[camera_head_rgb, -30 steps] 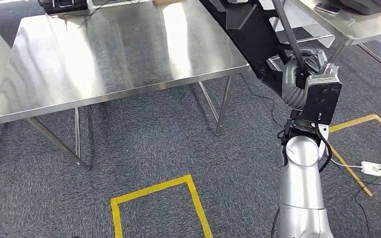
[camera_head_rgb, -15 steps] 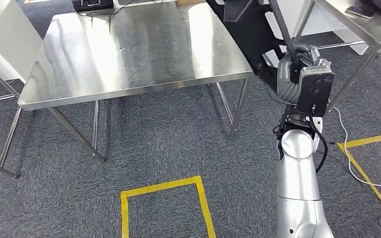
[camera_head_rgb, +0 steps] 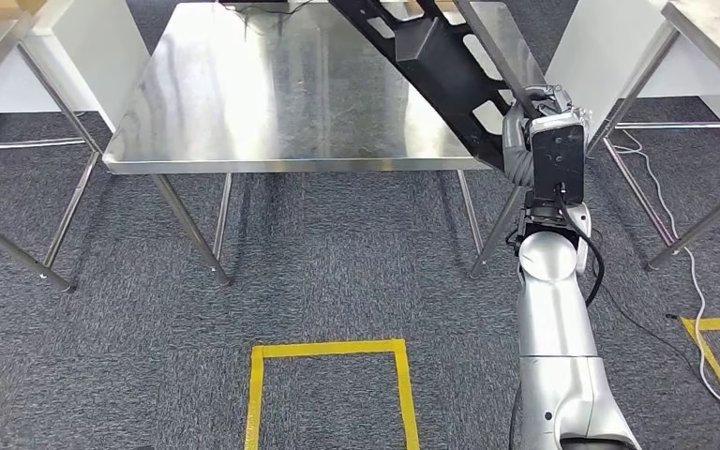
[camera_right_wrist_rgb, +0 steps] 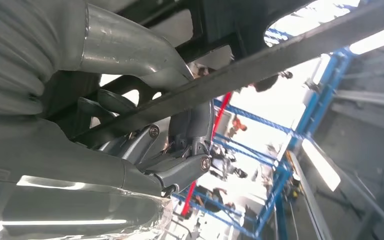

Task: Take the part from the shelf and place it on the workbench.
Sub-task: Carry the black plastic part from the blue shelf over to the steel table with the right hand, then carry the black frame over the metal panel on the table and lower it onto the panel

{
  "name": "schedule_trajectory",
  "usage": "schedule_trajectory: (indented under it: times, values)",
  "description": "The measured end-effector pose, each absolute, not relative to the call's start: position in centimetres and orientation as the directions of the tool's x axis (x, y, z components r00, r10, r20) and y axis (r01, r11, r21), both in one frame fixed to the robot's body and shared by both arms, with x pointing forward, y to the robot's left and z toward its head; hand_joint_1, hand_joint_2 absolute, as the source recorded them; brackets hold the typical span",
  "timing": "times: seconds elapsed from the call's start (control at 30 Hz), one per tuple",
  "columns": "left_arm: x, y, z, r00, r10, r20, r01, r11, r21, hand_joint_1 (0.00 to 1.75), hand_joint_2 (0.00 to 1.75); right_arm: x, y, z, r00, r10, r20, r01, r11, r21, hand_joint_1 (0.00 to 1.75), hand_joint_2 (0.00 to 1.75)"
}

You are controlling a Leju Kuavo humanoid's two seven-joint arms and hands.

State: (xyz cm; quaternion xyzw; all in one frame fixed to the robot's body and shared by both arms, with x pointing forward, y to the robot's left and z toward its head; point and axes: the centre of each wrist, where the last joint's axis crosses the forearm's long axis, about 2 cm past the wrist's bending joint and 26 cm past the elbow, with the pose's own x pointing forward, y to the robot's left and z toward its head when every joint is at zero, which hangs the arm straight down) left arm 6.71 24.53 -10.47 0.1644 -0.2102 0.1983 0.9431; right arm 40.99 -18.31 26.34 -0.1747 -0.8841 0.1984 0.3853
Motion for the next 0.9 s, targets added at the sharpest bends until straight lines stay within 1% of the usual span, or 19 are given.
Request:
schedule_trajectory:
  times: [0.2,0.9]
  values:
    - [6.7,24.6,-10.5,0.841,0.28,0.462,-0.422,0.875,0.238,0.0,1.75,41.9,-18.6,26.7,-0.629,0.517,0.58,0.176,0.822,-0.542,1.75,1.75]
    - [6.8,24.7,-10.5,0.844,0.264,0.466,-0.409,0.879,0.244,0.0,1.75,42.9,-18.4,27.2,-0.612,0.566,0.552,0.181,0.781,-0.598,1.75,1.75]
